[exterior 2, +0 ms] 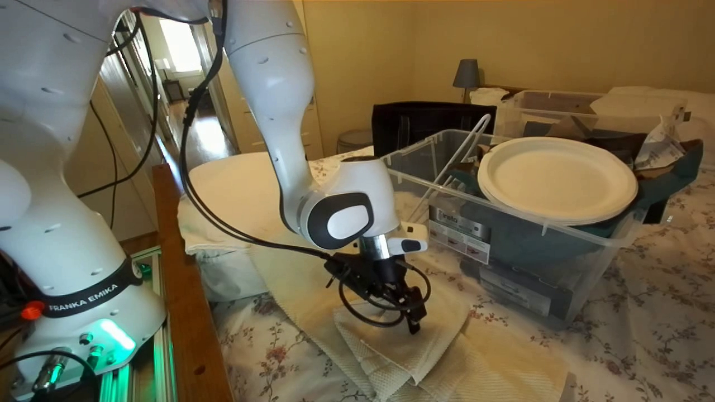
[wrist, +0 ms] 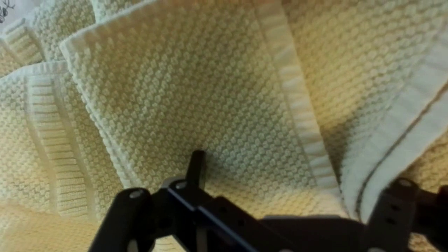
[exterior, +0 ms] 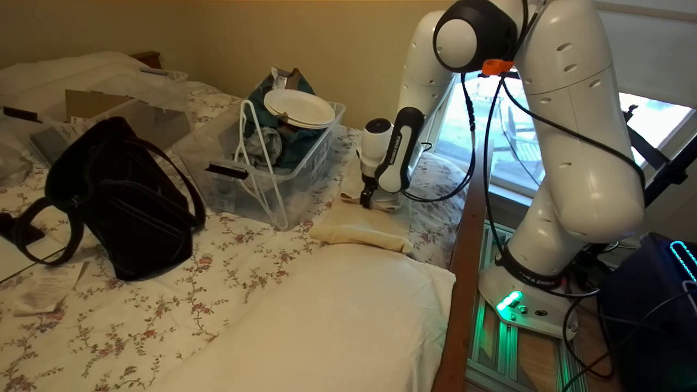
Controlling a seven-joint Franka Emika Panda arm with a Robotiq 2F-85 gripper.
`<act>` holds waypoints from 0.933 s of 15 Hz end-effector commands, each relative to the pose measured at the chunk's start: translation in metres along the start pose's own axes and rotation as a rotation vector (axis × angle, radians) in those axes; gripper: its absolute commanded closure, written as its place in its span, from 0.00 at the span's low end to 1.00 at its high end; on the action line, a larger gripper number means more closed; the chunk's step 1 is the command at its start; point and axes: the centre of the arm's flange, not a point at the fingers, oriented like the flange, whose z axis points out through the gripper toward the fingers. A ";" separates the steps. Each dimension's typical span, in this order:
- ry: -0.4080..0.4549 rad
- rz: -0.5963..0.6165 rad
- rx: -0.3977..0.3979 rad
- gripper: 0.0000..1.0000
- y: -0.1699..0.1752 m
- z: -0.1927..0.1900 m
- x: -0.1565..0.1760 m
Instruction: Unfold the towel
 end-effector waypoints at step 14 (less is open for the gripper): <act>-0.064 0.034 0.083 0.97 -0.025 -0.070 -0.024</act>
